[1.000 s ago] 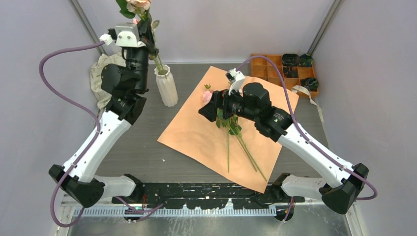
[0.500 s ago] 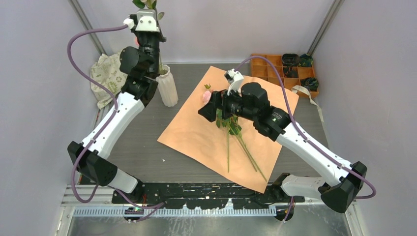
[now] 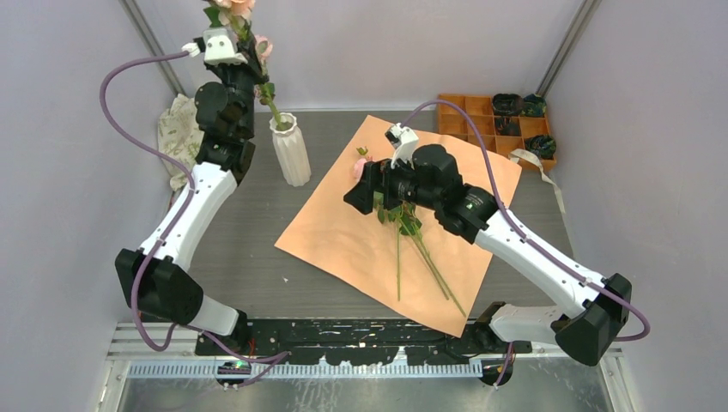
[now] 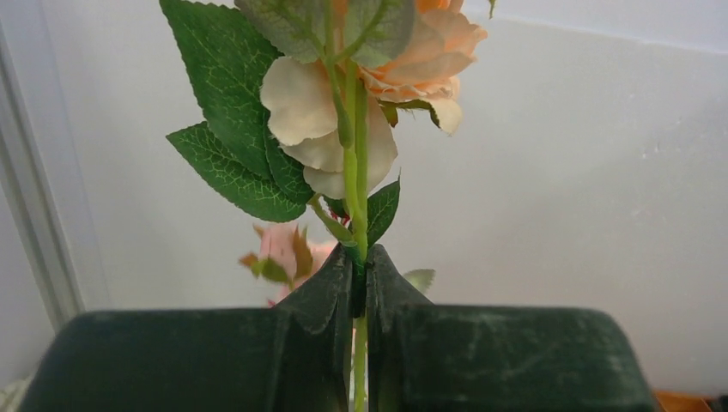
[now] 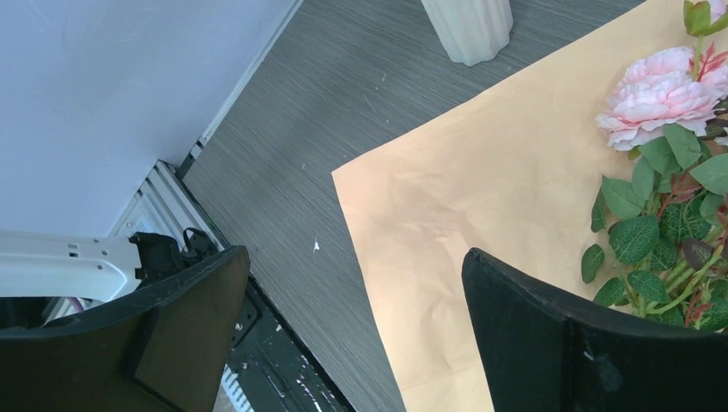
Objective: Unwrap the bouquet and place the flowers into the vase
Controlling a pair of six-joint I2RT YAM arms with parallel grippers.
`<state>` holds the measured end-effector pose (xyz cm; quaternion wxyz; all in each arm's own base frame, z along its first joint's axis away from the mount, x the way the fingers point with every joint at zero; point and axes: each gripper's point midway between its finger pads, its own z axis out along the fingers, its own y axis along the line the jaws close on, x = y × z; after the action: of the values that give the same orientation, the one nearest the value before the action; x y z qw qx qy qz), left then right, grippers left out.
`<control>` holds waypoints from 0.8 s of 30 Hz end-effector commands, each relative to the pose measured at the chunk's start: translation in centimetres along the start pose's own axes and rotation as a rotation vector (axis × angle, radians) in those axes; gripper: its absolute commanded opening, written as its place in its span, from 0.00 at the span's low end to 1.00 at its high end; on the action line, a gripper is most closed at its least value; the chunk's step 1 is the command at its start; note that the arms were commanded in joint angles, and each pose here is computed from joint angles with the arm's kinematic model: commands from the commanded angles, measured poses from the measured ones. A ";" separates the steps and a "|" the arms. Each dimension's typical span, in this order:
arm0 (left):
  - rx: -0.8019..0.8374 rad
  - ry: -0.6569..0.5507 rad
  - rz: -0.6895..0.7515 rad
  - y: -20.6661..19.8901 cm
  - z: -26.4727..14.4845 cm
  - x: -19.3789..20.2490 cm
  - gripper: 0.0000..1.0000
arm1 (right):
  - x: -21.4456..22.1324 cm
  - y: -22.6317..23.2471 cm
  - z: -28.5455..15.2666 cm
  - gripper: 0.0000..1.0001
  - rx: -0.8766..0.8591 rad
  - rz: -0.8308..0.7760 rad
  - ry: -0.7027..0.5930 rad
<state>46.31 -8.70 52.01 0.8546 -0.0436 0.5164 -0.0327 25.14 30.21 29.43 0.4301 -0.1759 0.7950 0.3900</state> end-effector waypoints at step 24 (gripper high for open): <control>0.057 0.256 -0.272 0.4 -6.4 10.7 0.23 | 2.7 -2.7 2.7 1.00 0.059 0.002 0.028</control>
<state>46.96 -9.93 37.73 0.7573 -0.0755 0.6311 -0.1498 25.81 30.34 24.58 0.4030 -0.1710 0.8221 0.3640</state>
